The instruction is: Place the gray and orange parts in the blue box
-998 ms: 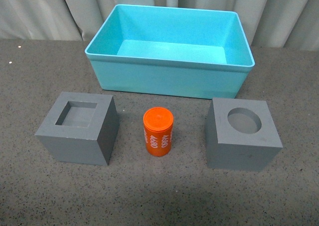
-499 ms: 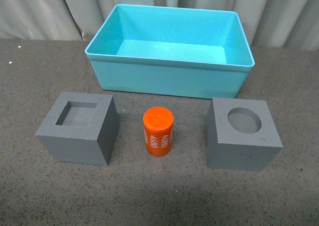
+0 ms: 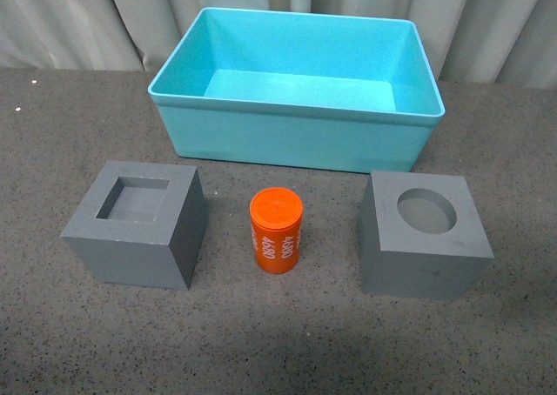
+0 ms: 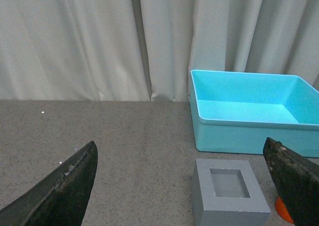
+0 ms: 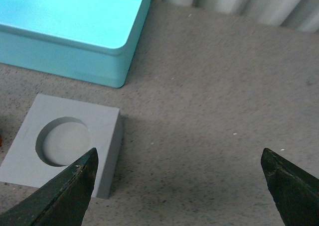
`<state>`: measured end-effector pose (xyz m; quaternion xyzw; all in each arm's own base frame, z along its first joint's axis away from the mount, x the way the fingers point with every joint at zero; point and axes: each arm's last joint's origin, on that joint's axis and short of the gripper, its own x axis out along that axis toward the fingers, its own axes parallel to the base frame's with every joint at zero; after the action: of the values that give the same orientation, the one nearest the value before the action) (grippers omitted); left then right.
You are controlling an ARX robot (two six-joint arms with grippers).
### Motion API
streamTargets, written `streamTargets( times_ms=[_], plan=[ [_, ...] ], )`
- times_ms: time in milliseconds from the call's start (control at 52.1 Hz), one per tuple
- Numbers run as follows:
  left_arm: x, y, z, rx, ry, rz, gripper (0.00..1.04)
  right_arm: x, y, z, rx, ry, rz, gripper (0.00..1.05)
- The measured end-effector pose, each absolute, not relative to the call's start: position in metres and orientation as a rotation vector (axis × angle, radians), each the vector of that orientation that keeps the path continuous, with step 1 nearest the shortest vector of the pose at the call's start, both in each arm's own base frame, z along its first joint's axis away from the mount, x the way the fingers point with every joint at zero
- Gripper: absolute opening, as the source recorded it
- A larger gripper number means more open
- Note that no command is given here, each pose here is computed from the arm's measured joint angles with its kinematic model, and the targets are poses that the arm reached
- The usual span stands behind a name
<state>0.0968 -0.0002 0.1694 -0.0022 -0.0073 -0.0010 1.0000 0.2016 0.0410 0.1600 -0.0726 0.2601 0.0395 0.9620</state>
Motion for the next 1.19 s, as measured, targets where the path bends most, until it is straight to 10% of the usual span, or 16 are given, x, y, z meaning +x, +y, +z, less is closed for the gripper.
streamTargets(
  times_ms=[499,1018,1190],
  plan=[
    [0.097,0.000,0.169,-0.004,-0.015,-0.002,0.98,0.267,0.076,0.107,0.027,0.894,0.087,0.95],
    [0.097,0.000,0.169,-0.004,-0.015,-0.002,0.98,0.283,0.084,0.099,0.089,0.979,0.076,0.20],
    [0.097,0.000,0.169,-0.004,-0.015,-0.002,0.98,0.282,0.081,0.103,0.104,0.974,0.068,0.18]
  ],
)
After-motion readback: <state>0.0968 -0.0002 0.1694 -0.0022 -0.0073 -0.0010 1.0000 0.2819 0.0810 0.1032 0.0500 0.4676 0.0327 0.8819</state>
